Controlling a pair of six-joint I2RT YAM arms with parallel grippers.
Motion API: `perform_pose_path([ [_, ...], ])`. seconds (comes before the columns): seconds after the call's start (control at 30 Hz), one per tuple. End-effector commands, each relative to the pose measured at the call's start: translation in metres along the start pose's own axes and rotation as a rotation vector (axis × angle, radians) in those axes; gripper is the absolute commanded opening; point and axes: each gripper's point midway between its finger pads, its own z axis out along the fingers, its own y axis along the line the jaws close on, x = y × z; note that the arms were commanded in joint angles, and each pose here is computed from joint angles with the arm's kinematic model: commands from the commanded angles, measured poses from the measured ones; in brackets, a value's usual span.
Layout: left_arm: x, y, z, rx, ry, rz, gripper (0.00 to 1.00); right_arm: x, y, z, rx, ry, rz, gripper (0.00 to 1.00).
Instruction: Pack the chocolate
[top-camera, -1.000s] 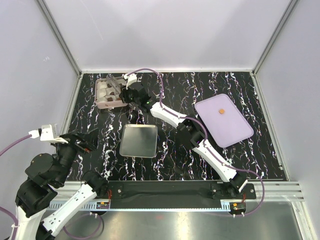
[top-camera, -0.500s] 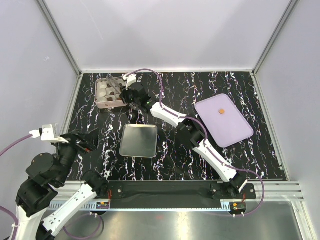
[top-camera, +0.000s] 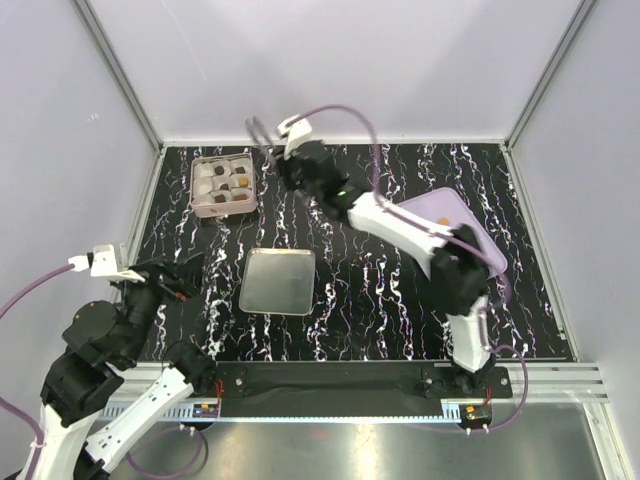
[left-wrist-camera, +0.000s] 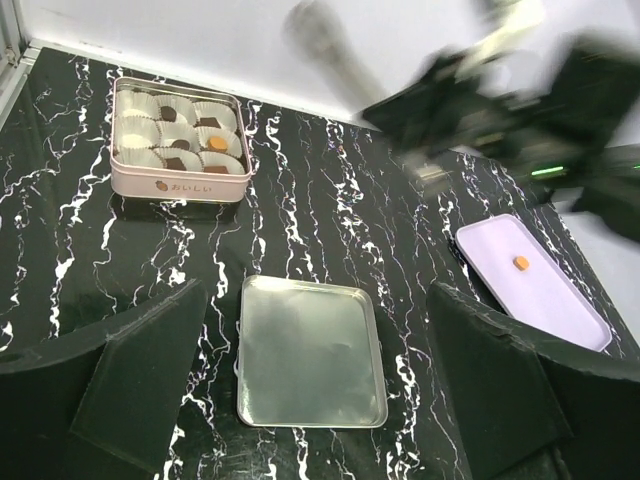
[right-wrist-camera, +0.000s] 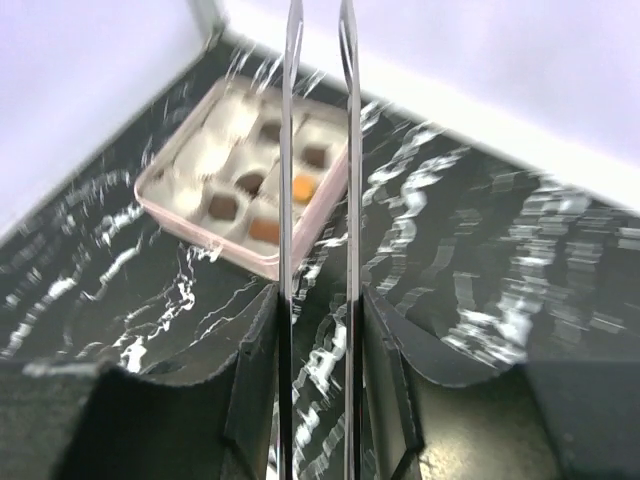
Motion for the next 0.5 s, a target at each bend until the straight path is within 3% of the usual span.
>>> perform_pose_path([
  [0.0,-0.001,-0.004,0.01,-0.004,-0.021,0.009,0.99,-0.079,-0.046,-0.083,0.161,-0.083,0.063,0.42],
  [0.03,0.002,-0.002,0.012,-0.009,-0.018,0.012,0.99,-0.059,-0.053,-0.096,0.182,-0.02,0.072,0.43],
  [0.1,0.012,-0.001,0.016,-0.012,-0.002,0.013,0.99,-0.059,-0.078,-0.146,0.292,0.029,0.133,0.45],
  [0.13,0.02,0.0,0.019,-0.014,0.015,0.019,0.99,-0.03,-0.092,-0.167,0.353,0.137,0.132,0.45],
  [0.23,0.029,-0.004,0.023,0.006,0.03,0.014,0.99,-0.01,-0.139,-0.236,0.5,0.224,0.247,0.47],
  [0.3,0.038,-0.005,0.027,0.013,0.048,0.021,0.99,0.011,-0.176,-0.262,0.604,0.274,0.354,0.47],
  [0.33,0.04,-0.006,0.029,0.013,0.051,0.022,0.99,0.037,-0.185,-0.277,0.645,0.347,0.37,0.47],
  [0.47,0.052,-0.004,0.034,0.006,0.081,0.04,0.99,0.072,-0.211,-0.32,0.759,0.416,0.471,0.48],
])
